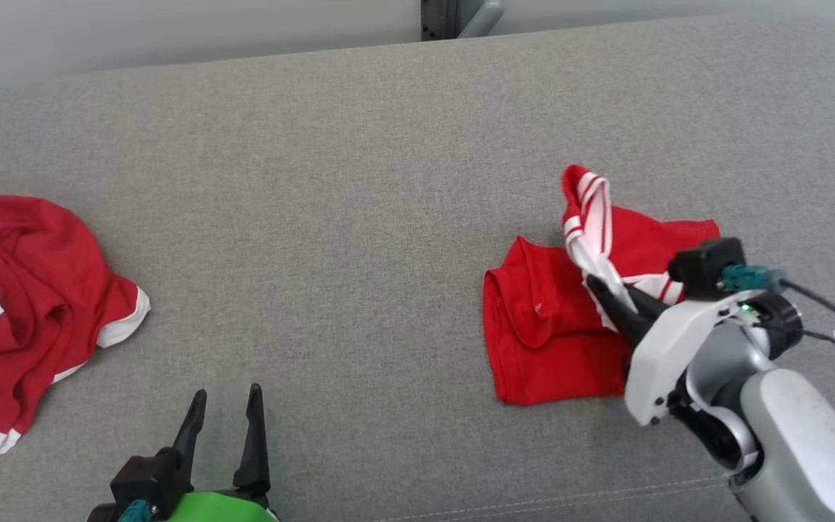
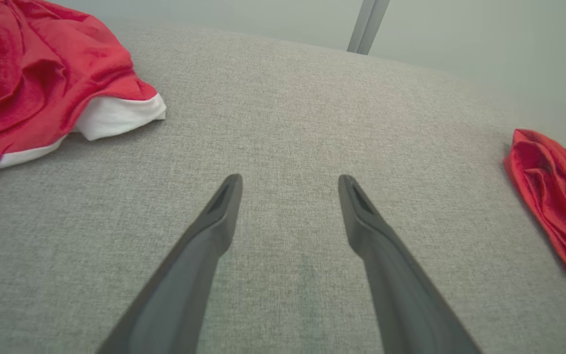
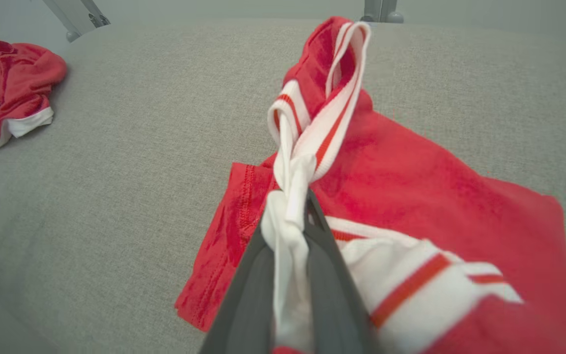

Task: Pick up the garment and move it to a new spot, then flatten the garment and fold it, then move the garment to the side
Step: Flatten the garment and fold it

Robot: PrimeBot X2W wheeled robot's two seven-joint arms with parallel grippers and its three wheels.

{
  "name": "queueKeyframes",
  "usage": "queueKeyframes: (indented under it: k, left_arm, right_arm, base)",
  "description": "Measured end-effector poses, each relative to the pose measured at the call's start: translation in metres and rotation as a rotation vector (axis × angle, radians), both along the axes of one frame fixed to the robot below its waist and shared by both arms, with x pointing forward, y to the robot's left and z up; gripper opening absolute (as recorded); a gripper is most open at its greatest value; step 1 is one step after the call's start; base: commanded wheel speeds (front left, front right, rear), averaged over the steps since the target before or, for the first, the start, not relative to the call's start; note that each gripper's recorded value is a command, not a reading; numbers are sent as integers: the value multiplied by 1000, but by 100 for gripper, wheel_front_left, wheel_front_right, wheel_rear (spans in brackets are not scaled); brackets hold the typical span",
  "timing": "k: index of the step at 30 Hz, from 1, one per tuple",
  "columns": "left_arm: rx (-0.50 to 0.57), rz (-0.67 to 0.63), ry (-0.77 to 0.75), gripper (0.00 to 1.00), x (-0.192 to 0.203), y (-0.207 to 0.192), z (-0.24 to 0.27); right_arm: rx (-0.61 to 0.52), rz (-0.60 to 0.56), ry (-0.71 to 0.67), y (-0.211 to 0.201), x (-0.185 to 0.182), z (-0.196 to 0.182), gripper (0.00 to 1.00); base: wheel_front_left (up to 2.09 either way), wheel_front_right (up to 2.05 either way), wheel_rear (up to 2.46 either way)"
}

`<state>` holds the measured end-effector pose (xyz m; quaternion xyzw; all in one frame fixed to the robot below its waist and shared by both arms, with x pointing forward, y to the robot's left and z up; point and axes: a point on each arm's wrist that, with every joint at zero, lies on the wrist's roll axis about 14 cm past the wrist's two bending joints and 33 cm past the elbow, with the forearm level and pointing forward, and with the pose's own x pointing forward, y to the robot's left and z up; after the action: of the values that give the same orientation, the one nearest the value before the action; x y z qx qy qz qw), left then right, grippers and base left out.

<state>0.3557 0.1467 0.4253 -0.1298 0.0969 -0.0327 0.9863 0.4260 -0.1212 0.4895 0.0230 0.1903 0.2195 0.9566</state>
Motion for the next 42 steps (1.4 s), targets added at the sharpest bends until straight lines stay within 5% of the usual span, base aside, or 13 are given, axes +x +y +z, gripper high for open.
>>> queueKeyframes:
  k: [7,13,14,15,16,23,29,38,42]
  left_arm:
    - [12,14,44,100,-4,5,-13]
    - [14,16,51,100,-6,7,-16]
    - [14,17,52,100,-7,7,-16]
    - [14,20,52,100,-7,8,-16]
    - [15,24,52,100,-7,10,-16]
    - [18,41,44,100,-14,16,-13]
    - [12,49,18,100,-20,17,-4]
    - [24,37,-84,100,-18,15,26]
    - [38,52,-134,100,-19,21,41]
  right_arm:
    - [42,97,48,62,-20,-23,0]
    - [15,113,63,75,-25,-37,0]
    - [16,115,50,77,-24,-35,7]
    - [21,115,35,79,-23,-32,72]
    - [37,107,17,80,-21,-29,100]
    - [151,-3,-189,64,-13,19,100]
    - [169,-177,-368,5,-25,54,100]
    - [-120,-431,-547,-105,-57,55,100]
    - [-141,-485,-523,-118,-70,39,100]
  base:
    - [0,0,0]
    - [0,0,0]
    - [0,0,0]
    - [0,0,0]
    - [0,0,0]
    - [0,0,0]
    - [0,0,0]
    - [0,0,0]
    - [0,0,0]
